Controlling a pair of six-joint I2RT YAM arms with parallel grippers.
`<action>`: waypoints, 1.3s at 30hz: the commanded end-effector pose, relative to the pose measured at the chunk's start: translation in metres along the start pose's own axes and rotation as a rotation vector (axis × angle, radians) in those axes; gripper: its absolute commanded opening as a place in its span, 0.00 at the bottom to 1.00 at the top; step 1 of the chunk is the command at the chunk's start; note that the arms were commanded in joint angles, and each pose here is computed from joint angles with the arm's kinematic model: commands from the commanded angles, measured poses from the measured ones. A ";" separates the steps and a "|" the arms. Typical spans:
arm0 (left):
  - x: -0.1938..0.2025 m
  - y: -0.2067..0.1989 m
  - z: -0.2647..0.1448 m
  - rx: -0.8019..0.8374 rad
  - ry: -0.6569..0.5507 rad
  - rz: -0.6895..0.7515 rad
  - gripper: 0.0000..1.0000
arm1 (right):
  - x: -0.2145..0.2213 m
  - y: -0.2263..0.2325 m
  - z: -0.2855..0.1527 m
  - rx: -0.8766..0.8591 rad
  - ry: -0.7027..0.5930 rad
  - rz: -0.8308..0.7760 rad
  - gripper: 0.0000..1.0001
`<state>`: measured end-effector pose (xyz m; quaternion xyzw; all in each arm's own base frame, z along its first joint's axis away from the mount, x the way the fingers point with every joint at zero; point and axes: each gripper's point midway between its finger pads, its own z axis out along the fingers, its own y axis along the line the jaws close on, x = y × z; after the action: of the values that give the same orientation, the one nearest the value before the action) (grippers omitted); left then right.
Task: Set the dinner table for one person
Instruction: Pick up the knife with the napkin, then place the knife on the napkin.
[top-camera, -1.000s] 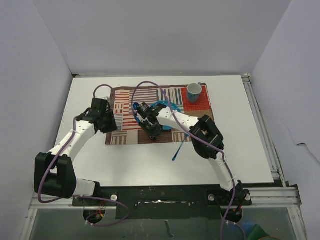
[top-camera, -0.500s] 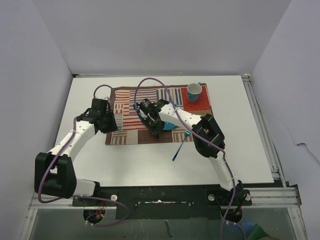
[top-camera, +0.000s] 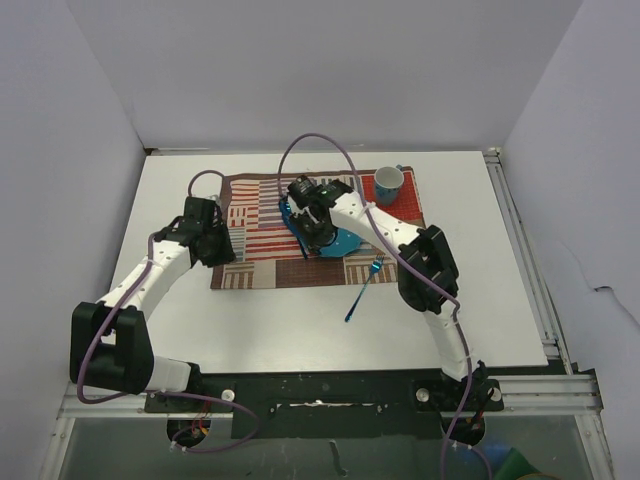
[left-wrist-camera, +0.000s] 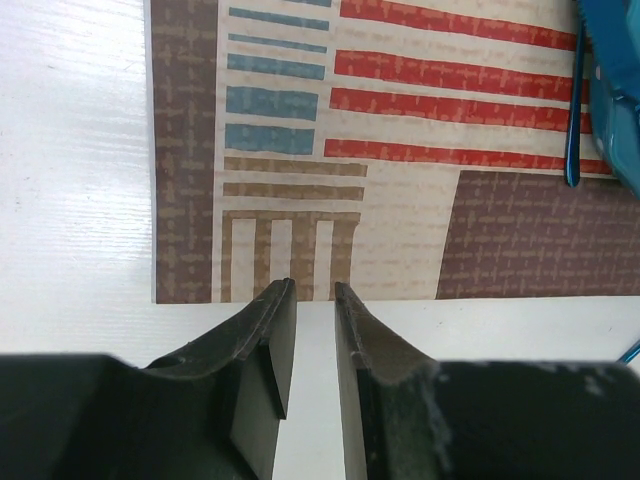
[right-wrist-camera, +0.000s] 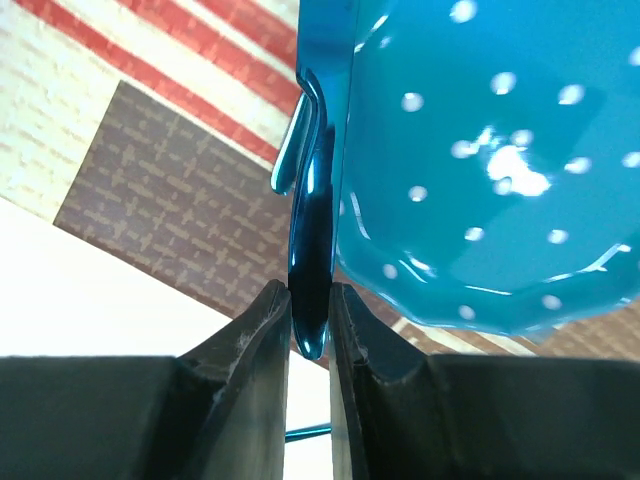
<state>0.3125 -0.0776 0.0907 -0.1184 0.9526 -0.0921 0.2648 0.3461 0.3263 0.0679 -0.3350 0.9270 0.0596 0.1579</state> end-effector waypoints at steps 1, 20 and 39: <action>-0.016 -0.005 0.000 0.035 -0.049 0.006 0.22 | -0.038 -0.021 -0.059 0.042 -0.170 0.022 0.00; -0.014 -0.005 0.002 0.043 -0.036 0.001 0.17 | -0.030 -0.076 -0.093 0.126 -0.226 0.119 0.00; -0.013 -0.010 0.002 0.070 -0.030 0.003 0.16 | 0.056 -0.130 -0.129 0.219 -0.205 0.307 0.00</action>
<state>0.3130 -0.0804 0.0883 -0.1191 0.9530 -0.1069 0.2571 0.3553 0.1731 0.1425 -0.1887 0.9554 0.0098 0.2272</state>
